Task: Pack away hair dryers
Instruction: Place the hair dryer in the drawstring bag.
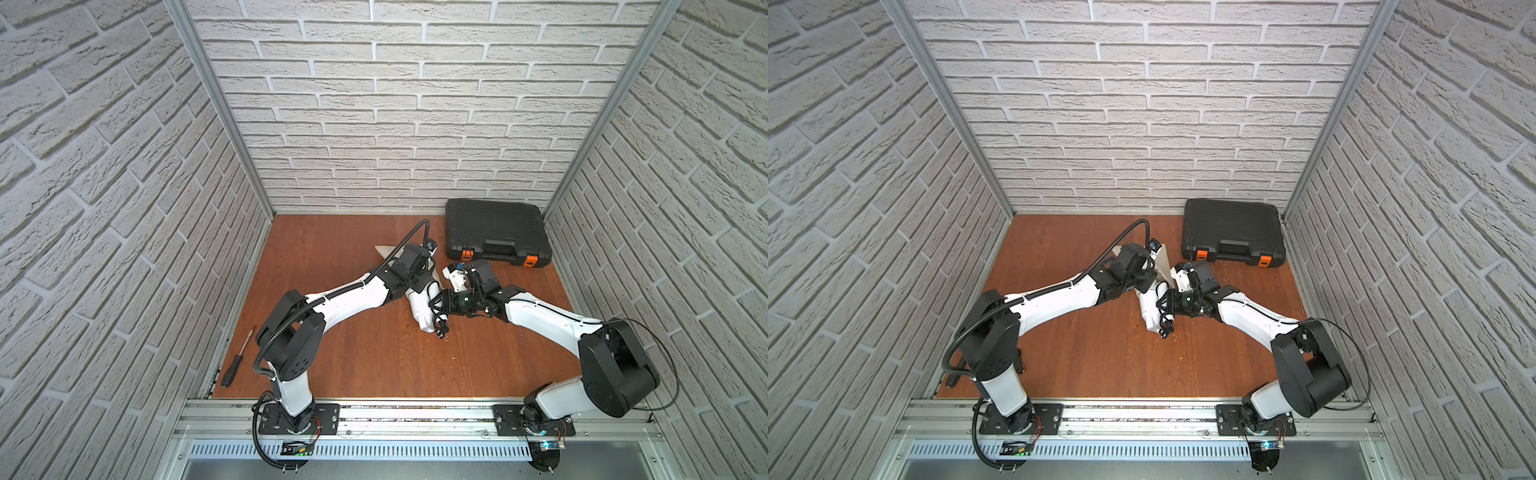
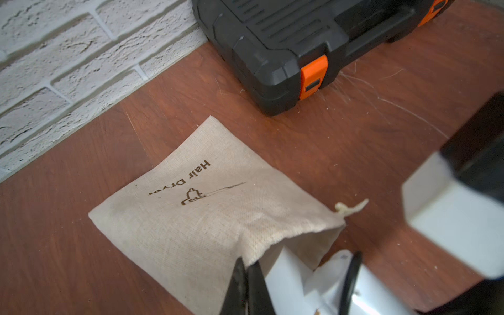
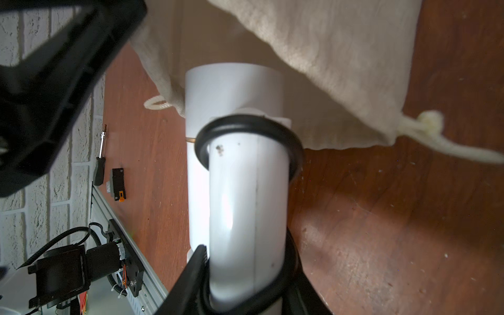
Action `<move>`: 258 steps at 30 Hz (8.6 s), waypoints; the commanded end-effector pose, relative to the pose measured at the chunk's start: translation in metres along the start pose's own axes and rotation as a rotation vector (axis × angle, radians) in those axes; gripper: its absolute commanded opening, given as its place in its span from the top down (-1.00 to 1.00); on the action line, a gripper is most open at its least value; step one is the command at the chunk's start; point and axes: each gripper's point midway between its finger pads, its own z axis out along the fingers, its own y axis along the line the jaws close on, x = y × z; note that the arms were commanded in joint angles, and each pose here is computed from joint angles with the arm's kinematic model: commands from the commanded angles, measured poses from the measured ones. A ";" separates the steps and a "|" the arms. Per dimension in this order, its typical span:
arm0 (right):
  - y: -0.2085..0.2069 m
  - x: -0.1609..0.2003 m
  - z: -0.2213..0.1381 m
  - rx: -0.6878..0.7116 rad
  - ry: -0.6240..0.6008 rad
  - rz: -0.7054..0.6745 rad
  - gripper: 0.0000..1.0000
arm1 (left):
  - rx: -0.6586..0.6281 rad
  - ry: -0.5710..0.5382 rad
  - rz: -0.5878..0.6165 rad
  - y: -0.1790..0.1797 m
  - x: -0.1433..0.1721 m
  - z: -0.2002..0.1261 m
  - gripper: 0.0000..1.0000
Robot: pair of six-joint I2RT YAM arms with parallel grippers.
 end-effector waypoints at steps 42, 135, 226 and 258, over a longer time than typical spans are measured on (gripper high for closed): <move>0.006 -0.091 -0.010 -0.304 -0.200 0.291 0.94 | 0.124 -0.080 -0.147 -0.027 0.018 -0.038 1.00; 0.019 -0.104 -0.028 -0.409 -0.051 0.001 0.94 | 0.471 -0.023 -0.086 -0.082 0.006 -0.080 1.00; -0.069 -0.104 0.022 0.209 -0.244 0.478 -0.12 | 0.221 0.080 -0.442 -0.043 -0.023 -0.045 1.00; -0.033 -0.047 0.005 -0.020 -0.039 0.680 -0.22 | 0.202 0.090 -0.379 -0.039 -0.034 -0.037 1.00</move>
